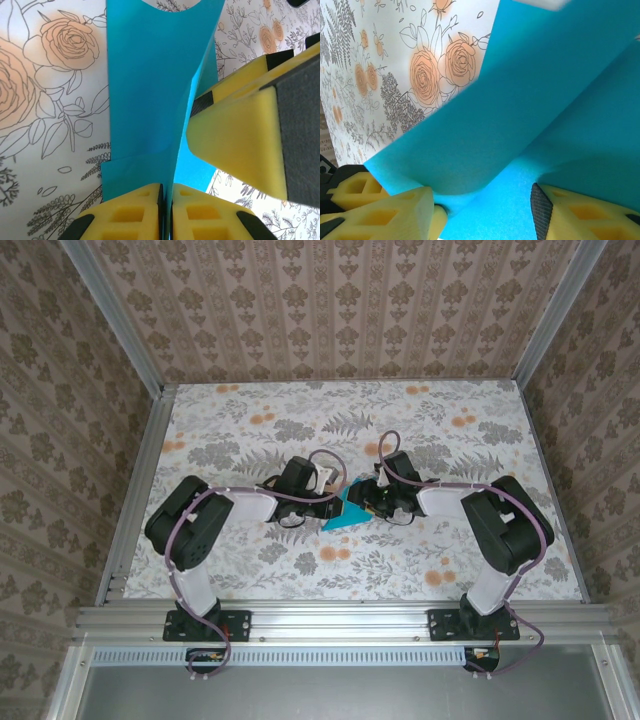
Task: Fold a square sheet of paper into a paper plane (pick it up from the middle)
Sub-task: Fourth fold the wing at the center of the table.
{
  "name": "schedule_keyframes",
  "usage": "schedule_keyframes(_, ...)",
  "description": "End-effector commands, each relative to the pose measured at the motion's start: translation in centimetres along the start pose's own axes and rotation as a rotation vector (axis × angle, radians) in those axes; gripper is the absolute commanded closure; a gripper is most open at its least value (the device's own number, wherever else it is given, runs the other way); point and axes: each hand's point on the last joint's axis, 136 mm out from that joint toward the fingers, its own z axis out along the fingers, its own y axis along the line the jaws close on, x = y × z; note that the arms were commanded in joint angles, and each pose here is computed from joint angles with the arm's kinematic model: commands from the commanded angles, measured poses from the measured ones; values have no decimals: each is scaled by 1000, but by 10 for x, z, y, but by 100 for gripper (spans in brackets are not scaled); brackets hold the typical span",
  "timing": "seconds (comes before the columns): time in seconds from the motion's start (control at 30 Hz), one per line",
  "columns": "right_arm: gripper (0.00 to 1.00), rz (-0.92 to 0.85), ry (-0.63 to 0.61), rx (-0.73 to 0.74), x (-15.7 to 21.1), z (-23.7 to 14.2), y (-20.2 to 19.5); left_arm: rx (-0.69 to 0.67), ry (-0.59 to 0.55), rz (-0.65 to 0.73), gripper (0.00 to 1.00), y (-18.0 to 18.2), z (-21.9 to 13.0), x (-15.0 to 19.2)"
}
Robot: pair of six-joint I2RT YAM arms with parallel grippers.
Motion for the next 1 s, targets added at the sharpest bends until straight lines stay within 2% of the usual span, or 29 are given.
schedule_keyframes(0.0, 42, -2, 10, 77, 2, 4, -13, 23, 10, -23, 86, -1, 3, -4)
schedule_keyframes(0.2, 42, 24, 8, 155, 3, 5, -27, 29, 15, -27, 82, -2, 0, -3)
schedule_keyframes(0.47, 42, 67, 13, 218, 7, 7, -42, 12, 10, -39, 72, -2, -14, 3)
schedule_keyframes(0.8, 42, 92, 18, 247, 9, 8, -49, 19, 35, -75, 74, 1, -16, 21)
schedule_keyframes(0.97, 42, 104, 23, 276, 10, 7, -55, 30, 50, -84, 81, 0, -13, 22)
